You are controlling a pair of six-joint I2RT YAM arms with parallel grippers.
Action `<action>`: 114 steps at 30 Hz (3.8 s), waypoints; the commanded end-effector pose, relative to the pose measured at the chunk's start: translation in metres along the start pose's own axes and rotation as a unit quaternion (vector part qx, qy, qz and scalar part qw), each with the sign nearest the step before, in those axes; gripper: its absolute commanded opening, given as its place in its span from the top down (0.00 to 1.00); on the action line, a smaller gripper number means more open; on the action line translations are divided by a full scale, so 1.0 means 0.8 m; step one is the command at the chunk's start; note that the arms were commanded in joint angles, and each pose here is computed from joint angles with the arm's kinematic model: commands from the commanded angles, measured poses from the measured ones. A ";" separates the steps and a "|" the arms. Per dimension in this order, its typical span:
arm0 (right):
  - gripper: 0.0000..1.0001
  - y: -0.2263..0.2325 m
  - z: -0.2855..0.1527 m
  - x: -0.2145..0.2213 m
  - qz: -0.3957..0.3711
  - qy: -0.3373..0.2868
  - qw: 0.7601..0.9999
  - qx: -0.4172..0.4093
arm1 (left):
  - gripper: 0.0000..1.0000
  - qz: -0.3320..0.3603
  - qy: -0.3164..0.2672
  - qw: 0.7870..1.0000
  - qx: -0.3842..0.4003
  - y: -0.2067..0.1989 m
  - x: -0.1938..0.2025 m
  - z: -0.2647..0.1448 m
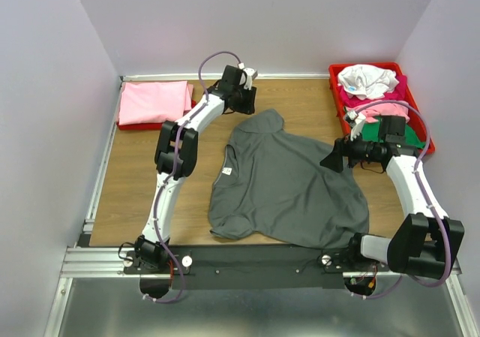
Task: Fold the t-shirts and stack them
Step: Flatten the tshirt out
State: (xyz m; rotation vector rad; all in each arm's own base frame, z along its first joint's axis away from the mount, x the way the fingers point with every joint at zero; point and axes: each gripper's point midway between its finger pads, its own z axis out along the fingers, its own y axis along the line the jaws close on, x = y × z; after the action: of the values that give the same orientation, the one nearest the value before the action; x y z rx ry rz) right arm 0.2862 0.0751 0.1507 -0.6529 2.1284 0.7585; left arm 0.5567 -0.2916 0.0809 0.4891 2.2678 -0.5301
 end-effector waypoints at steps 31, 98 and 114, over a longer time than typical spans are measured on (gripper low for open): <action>0.14 -0.028 0.002 0.005 -0.001 0.010 0.999 0.047 | 0.67 -0.056 -0.091 0.985 -0.139 0.115 -0.059 -0.164; 1.00 -0.092 -0.020 0.020 -0.087 0.184 0.967 0.151 | 0.49 -0.217 0.232 0.943 -0.094 -0.129 0.436 -0.313; 0.30 -0.067 0.008 0.031 -0.071 0.157 0.978 0.115 | 0.40 -0.188 0.142 0.972 0.015 -0.172 0.350 -0.341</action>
State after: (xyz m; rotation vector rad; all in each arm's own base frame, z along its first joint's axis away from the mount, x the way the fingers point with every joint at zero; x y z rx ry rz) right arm 0.3340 0.0219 0.1207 -0.7991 2.3943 0.2270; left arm 0.1423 -0.1991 0.0421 0.0255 2.7684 -0.5766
